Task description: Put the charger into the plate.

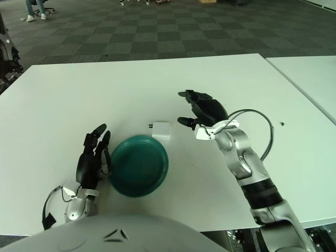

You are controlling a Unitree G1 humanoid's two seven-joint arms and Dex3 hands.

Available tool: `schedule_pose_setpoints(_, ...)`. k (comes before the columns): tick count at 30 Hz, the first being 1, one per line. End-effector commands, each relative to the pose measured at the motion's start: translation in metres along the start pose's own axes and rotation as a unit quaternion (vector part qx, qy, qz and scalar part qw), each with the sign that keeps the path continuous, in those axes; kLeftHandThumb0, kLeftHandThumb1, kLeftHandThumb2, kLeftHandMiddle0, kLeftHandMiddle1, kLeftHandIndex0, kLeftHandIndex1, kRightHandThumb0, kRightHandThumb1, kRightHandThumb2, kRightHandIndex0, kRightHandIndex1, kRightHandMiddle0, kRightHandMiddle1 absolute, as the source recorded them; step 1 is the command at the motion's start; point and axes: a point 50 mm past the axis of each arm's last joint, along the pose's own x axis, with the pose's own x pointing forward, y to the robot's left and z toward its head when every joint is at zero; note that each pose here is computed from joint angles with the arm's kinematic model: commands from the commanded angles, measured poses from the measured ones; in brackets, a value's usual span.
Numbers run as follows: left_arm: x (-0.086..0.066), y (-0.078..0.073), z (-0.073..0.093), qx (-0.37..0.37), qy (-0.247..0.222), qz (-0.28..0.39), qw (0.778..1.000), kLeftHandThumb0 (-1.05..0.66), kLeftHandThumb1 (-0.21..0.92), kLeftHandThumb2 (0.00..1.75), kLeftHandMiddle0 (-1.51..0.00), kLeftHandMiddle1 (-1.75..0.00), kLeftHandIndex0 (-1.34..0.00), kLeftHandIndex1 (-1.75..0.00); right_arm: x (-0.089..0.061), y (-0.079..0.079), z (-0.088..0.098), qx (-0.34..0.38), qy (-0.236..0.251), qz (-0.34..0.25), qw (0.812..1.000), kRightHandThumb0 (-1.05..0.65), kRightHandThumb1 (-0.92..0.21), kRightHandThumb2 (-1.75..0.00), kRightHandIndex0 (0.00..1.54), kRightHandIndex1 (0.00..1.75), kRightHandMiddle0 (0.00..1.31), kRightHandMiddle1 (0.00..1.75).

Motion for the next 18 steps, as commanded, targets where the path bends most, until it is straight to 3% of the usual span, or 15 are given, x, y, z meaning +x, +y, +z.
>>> schedule_pose_setpoints(1,-0.003,-0.008,-0.017,-0.016,0.047,0.006,0.999,-0.86,0.92,0.97,-0.34,0.0,0.0,-0.74,0.006,-0.001,0.006,-0.027,-0.021,0.022,0.999,-0.82,-0.92,-0.58,0.09,0.0,0.0,0.49)
schedule_pose_setpoints(9,-0.002,-0.011,-0.015,-0.015,0.048,0.007,0.999,-0.85,0.92,0.97,-0.33,0.0,0.0,-0.73,0.008,0.006,0.014,-0.051,-0.036,0.054,0.997,-0.81,-0.92,-0.59,0.07,0.0,0.0,0.42)
schedule_pose_setpoints(18,-0.003,-0.011,-0.014,-0.016,0.043,0.011,0.999,-0.86,0.92,0.98,-0.34,-0.01,0.0,-0.78,0.003,0.025,0.019,-0.06,-0.05,0.08,0.994,-0.78,-0.92,-0.55,0.09,0.01,0.0,0.42)
